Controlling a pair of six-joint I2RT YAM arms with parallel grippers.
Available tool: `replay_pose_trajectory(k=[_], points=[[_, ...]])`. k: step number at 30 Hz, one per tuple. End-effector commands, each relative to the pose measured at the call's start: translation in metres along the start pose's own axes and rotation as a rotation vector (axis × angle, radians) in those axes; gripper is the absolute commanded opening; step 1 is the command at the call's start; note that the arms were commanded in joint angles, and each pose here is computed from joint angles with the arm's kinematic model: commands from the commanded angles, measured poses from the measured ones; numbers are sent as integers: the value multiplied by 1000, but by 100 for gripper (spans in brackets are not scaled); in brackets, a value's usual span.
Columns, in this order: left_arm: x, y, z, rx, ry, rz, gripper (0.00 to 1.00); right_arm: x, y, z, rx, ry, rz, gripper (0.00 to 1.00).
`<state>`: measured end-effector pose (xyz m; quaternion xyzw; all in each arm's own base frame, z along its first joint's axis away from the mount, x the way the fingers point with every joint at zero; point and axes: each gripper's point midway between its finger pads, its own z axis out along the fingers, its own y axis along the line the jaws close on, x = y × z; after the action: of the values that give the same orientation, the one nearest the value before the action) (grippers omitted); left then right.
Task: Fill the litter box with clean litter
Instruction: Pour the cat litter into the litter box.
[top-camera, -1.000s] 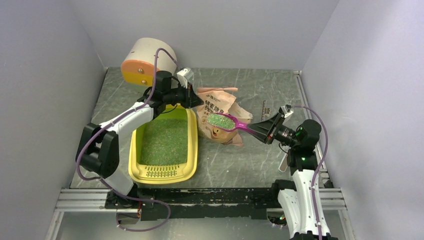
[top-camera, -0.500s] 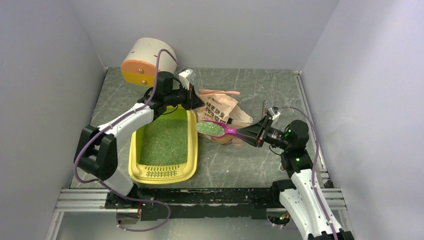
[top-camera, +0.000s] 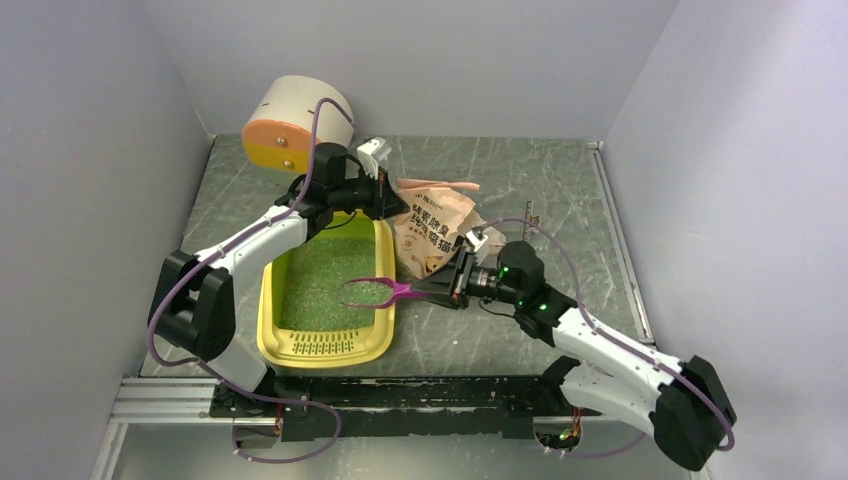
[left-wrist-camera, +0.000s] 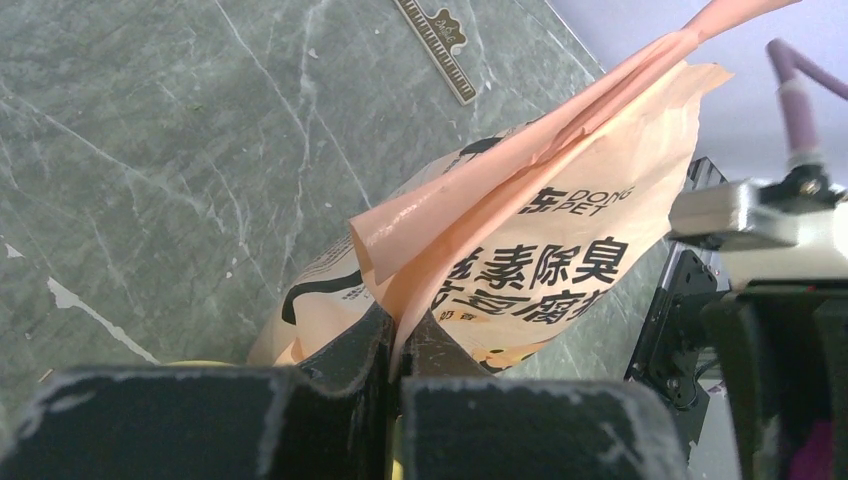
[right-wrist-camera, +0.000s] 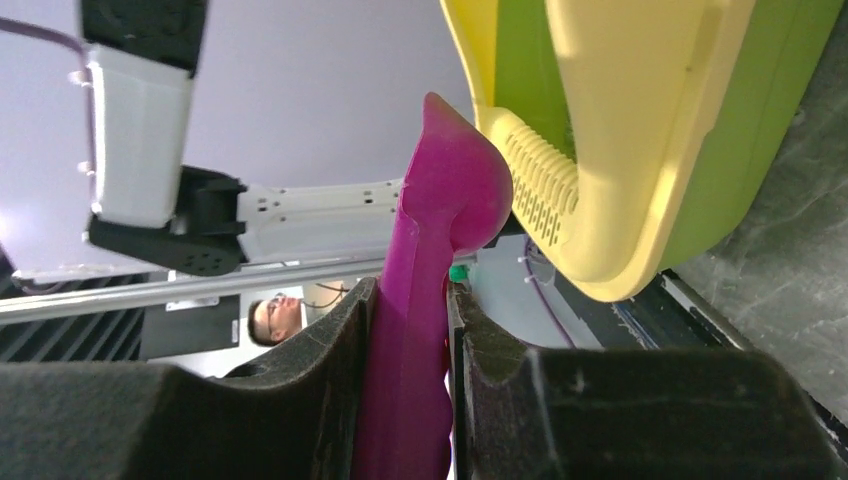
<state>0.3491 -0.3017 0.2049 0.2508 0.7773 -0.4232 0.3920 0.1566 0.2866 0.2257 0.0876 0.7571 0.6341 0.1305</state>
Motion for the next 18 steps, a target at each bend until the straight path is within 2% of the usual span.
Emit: replay_pose_trajectory(k=[1, 10, 13, 18], points=[[-38, -18, -8, 25, -95, 37, 5, -13, 20, 22, -67, -102, -79, 0], [-37, -13, -11, -12, -118, 9, 5, -12, 10, 51, 64, -117, -164, 0], [-40, 0, -15, -85, -128, -22, 5, -10, 8, 65, 98, -101, -203, 0], [-40, -2, -14, -57, -122, -27, 5, -10, 11, 87, 130, -83, -262, 0]])
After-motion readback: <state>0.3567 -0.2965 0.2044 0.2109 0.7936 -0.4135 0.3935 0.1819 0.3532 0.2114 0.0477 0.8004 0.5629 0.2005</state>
